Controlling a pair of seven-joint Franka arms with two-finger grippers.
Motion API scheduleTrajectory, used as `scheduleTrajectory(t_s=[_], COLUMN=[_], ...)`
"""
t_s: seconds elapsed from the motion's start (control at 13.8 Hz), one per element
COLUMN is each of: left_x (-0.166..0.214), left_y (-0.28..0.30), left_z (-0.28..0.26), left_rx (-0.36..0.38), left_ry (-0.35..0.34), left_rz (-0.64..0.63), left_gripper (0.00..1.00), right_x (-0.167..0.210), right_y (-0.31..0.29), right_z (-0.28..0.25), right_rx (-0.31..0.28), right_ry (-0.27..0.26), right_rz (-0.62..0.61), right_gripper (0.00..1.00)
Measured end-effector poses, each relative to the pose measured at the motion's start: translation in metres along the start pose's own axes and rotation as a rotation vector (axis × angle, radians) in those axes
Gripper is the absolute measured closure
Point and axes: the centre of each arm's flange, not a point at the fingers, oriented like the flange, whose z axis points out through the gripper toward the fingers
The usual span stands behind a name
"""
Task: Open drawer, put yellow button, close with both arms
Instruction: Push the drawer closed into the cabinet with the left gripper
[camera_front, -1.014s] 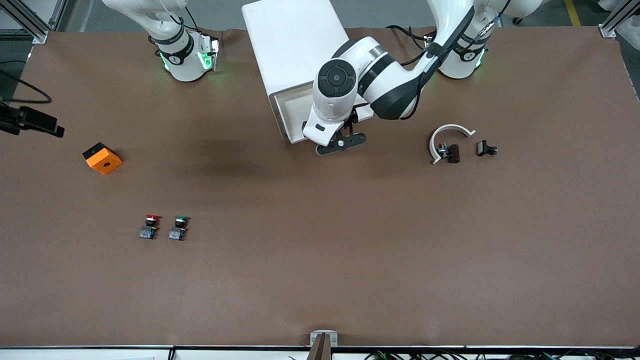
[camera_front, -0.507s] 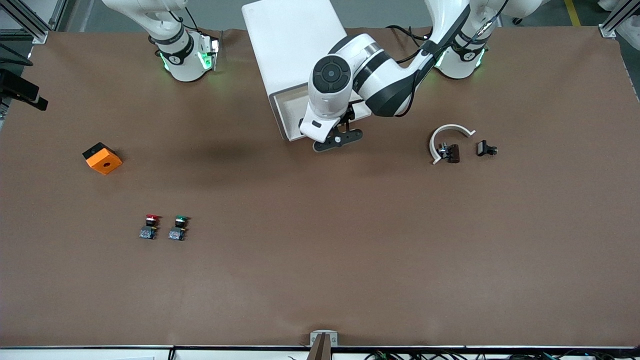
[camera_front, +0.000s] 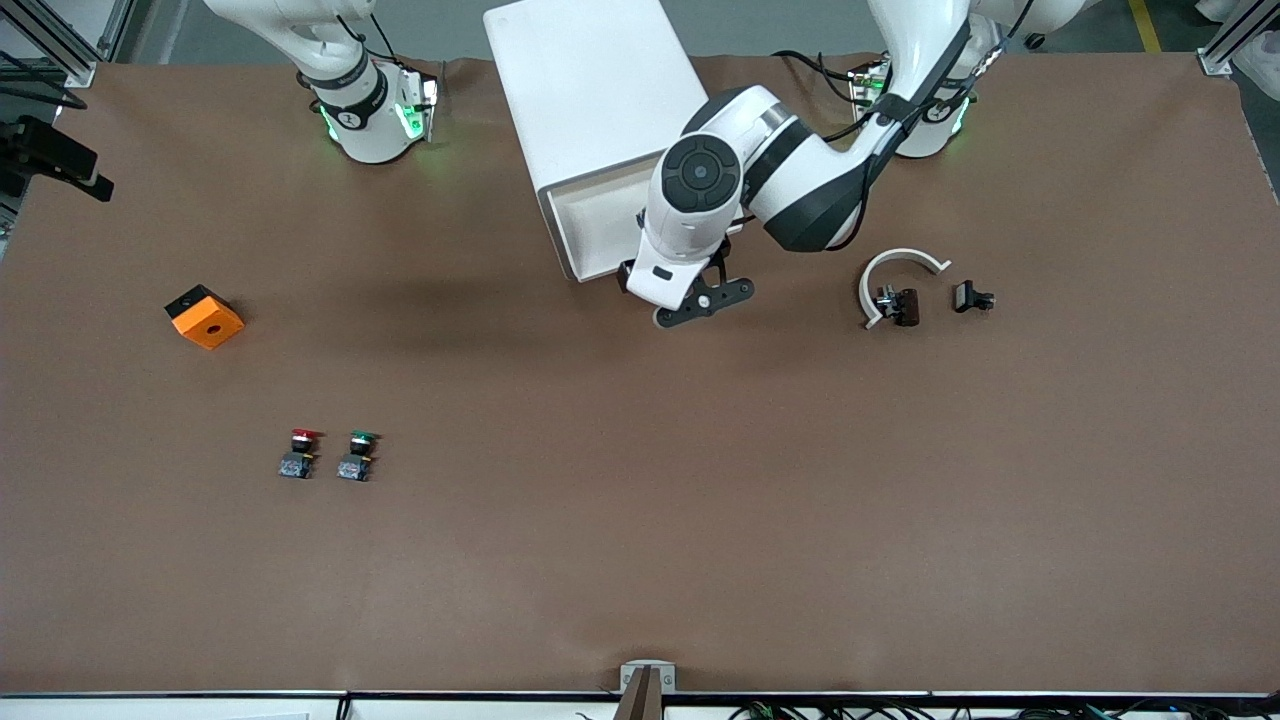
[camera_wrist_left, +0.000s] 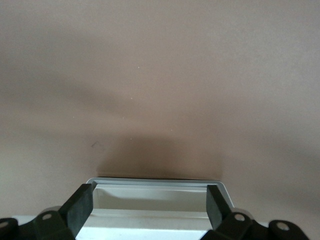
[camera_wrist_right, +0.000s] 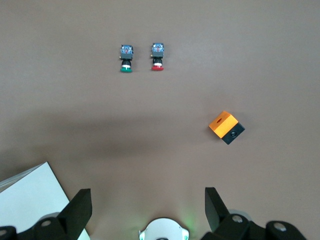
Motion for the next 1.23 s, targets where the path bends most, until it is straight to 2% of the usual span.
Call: scheduleTrajectory(t_s=[0.22, 0.58, 0.87, 1.23], left_x=[-0.007, -0.035, -0.041, -0.057], left_y=[0.002, 0.009, 0.011, 0.014], left_z=[0.007, 0.035, 0.040, 0.044], left_rx=[0.013, 0.067, 0.074, 0.068], left_ry=[-0.005, -0.005, -0.011, -0.071], left_rz=[0.011, 0.058, 0.064, 0.031], left_gripper=[0.00, 0.00, 0.00, 0.00], right_x=[-0.012, -0.011, -0.012, -0.012], right_y=[0.001, 0.002, 0.001, 0.001], right_z=[0.000, 0.000, -0.002, -0.002], right_rx=[0.003, 0.004, 0.003, 0.003], right_ry=[0.011, 0.019, 0.027, 0.027], right_rz=[0.000, 0.001, 0.000, -0.001], right_gripper=[0.00, 0.00, 0.00, 0.00])
